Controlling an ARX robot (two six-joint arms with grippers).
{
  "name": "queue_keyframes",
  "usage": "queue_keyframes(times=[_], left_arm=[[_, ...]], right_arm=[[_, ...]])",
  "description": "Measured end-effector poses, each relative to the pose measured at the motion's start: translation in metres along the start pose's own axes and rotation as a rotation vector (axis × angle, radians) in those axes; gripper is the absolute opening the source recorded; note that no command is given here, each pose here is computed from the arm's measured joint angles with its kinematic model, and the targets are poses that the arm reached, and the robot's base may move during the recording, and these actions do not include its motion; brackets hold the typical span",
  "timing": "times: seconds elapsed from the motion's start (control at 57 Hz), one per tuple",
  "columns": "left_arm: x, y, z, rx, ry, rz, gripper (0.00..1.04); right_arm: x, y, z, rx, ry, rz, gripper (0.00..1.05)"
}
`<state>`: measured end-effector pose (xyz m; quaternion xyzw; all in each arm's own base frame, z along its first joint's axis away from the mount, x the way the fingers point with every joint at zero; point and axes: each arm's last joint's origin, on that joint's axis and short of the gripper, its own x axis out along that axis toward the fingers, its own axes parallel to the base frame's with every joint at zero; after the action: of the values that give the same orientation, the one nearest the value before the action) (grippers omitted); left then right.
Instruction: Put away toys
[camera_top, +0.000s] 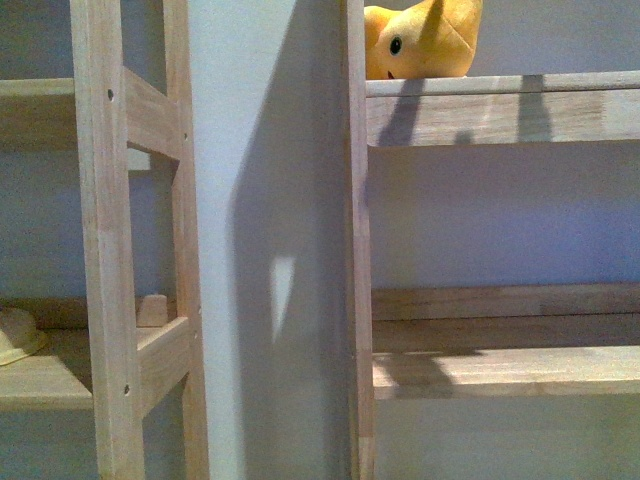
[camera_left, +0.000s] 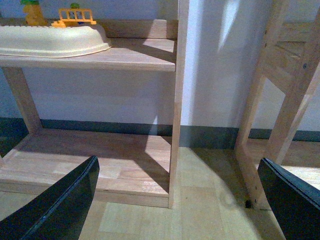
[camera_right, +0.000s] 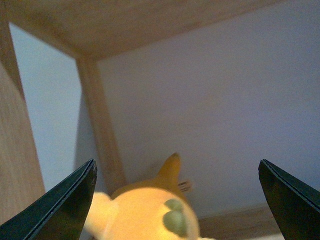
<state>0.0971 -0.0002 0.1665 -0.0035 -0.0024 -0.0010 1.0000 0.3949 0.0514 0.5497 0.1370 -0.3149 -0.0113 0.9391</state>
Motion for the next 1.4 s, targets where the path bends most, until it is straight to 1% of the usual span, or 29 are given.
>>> queue_keyframes(times=[0.123, 0.245, 0.456, 0.649, 0.859, 0.999, 1.227, 1.368, 1.403], left_arm=[[0.0, 0.0, 0.0, 0.0, 0.0, 0.0, 0.98], [0.0, 0.0, 0.0, 0.0, 0.0, 0.0, 0.98], [0.0, 0.0, 0.0, 0.0, 0.0, 0.0, 0.98], [0.0, 0.0, 0.0, 0.0, 0.0, 0.0, 0.98], [0.0, 0.0, 0.0, 0.0, 0.0, 0.0, 0.98], [0.0, 0.0, 0.0, 0.0, 0.0, 0.0, 0.98], [0.0, 0.0, 0.0, 0.0, 0.0, 0.0, 0.98], [0.0, 0.0, 0.0, 0.0, 0.0, 0.0, 0.98], [0.0, 0.0, 0.0, 0.0, 0.0, 0.0, 0.98]], right_arm=[[-0.033, -0.009, 0.018, -0.072, -0.054, -0.073, 0.98], [-0.071, -0.022, 0.017, -0.123, -0.052, -0.117, 0.98], [-0.153, -0.054, 0.021, -0.185, 0.027, -0.172, 0.98], [-0.225, -0.073, 0.021, -0.174, 0.118, -0.169, 0.98], [-0.296, -0.085, 0.009, -0.141, 0.192, -0.171, 0.98], [-0.35, -0.09, -0.01, -0.077, 0.273, -0.175, 0.98], [-0.4, -0.093, -0.037, -0.023, 0.369, -0.154, 0.98], [-0.414, -0.097, -0.048, -0.02, 0.383, -0.165, 0.98], [-0.418, -0.098, -0.053, -0.024, 0.411, -0.169, 0.98]])
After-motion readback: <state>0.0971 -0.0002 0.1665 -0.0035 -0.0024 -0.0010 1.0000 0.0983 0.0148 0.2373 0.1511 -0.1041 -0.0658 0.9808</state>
